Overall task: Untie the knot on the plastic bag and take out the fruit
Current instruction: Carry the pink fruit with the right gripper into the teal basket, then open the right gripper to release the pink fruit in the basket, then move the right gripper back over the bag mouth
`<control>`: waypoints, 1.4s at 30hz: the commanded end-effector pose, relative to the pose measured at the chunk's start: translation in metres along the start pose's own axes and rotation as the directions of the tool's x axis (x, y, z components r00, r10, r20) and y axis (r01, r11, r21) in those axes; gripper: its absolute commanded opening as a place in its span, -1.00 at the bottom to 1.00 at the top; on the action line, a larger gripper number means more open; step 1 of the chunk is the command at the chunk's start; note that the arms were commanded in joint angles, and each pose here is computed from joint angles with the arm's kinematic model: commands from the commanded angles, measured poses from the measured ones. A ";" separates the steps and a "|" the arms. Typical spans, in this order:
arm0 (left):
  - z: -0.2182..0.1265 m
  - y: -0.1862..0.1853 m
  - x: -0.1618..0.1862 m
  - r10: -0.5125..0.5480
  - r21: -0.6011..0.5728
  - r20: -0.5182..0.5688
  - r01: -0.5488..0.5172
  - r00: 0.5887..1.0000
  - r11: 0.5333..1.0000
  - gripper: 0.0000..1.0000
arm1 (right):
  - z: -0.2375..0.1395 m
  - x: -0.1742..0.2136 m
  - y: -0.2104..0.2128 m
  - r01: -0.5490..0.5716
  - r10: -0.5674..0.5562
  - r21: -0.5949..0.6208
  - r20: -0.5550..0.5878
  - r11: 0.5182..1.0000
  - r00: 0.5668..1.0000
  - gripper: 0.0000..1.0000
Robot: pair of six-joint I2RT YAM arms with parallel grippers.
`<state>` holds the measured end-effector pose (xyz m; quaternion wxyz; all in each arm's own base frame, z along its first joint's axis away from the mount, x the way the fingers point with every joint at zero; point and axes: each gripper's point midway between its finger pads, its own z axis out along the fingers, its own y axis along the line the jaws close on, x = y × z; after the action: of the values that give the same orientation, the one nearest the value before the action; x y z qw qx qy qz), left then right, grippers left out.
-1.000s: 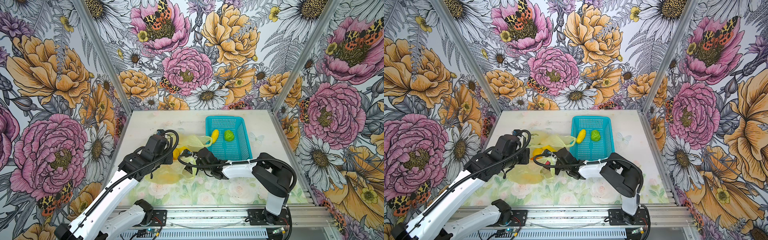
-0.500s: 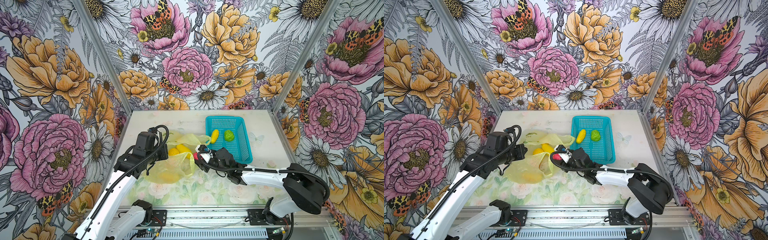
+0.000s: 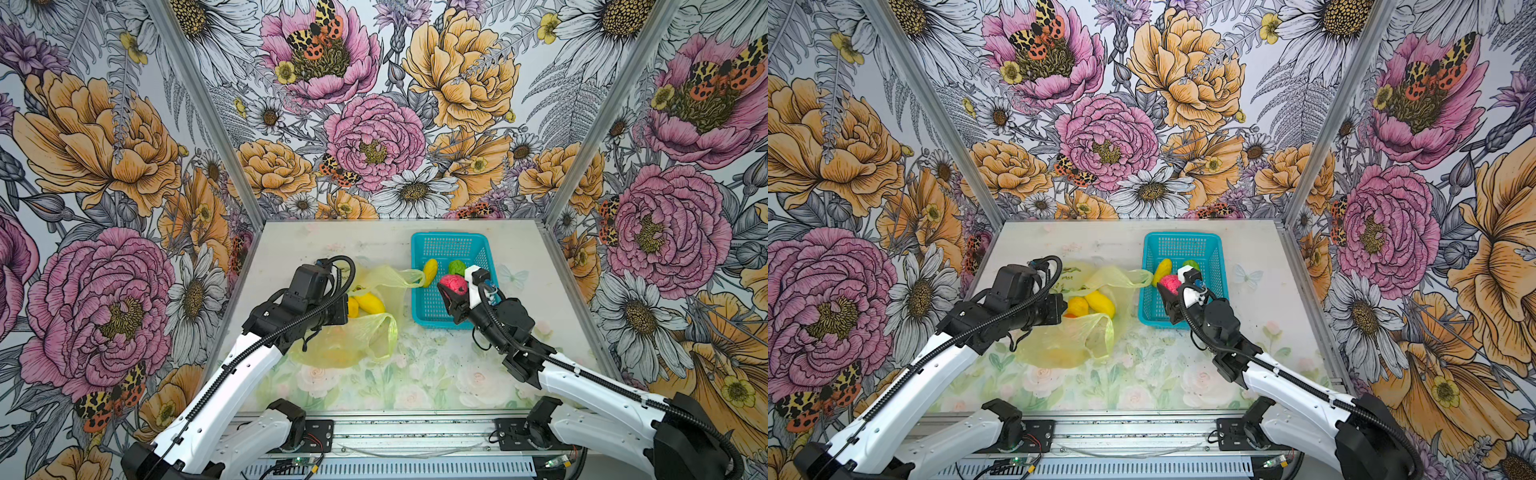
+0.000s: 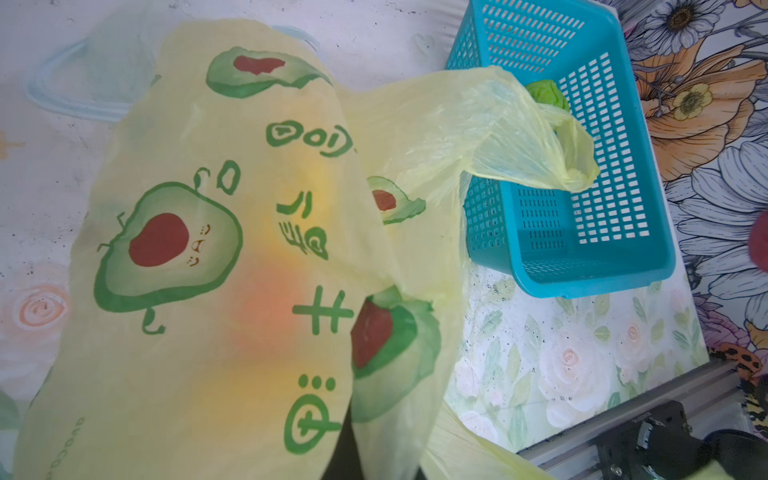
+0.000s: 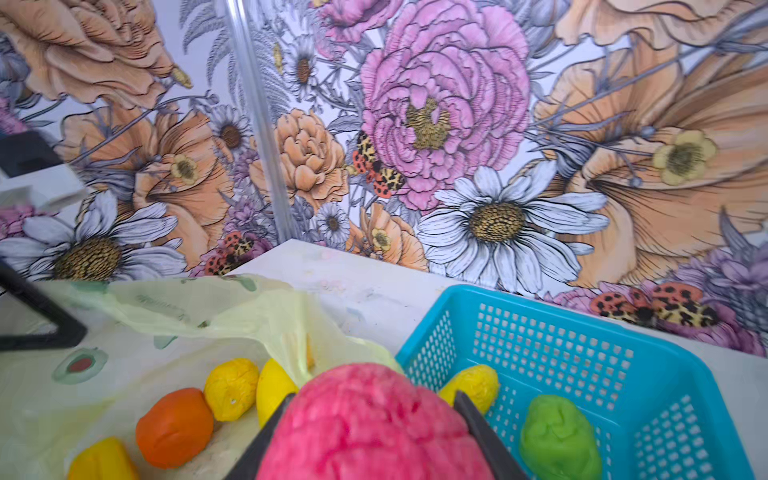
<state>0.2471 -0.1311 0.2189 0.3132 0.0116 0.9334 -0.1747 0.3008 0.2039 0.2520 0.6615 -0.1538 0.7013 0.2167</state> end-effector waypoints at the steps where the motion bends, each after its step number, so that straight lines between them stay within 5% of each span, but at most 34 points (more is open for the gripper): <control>1: -0.010 -0.002 -0.006 0.010 -0.016 0.036 -0.010 0.999 1.000 -1.00 | 0.003 0.007 -0.038 -0.094 0.095 0.126 -0.009 0.988 0.995 -0.97; 7: -0.008 -0.004 -0.004 0.012 -0.017 0.027 -0.012 1.000 1.000 -1.00 | 0.044 0.053 -0.084 -0.136 0.189 0.265 -0.187 0.955 0.964 -1.00; 14: -0.010 -0.003 -0.003 0.016 -0.027 0.036 -0.015 0.999 1.000 -1.00 | 0.105 0.130 -0.114 -0.126 0.283 0.348 -0.448 0.929 0.848 -0.96; 25: -0.009 -0.002 -0.003 0.009 -0.030 0.033 -0.008 0.999 1.000 -1.00 | 0.129 0.184 -0.134 -0.083 0.327 0.429 -0.536 0.899 0.778 -0.84; 32: -0.009 0.000 -0.004 0.006 -0.036 0.037 -0.005 0.999 0.999 -1.00 | 0.125 0.181 -0.134 -0.084 0.332 0.433 -0.539 0.897 0.774 0.16; 37: -0.007 -0.002 -0.002 0.006 -0.029 0.024 -0.005 1.000 1.000 -1.00 | 0.112 0.162 -0.125 -0.113 0.309 0.391 -0.487 0.914 0.817 0.48; 42: -0.007 0.000 -0.003 0.003 -0.037 0.029 -0.002 1.000 0.999 -1.00 | 0.092 0.125 -0.110 -0.134 0.272 0.335 -0.410 0.933 0.871 0.56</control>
<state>0.2430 -0.1320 0.2172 0.3145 0.0136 0.9357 -0.1594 0.4235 0.1596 0.0667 0.4067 -0.0167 0.9066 0.1109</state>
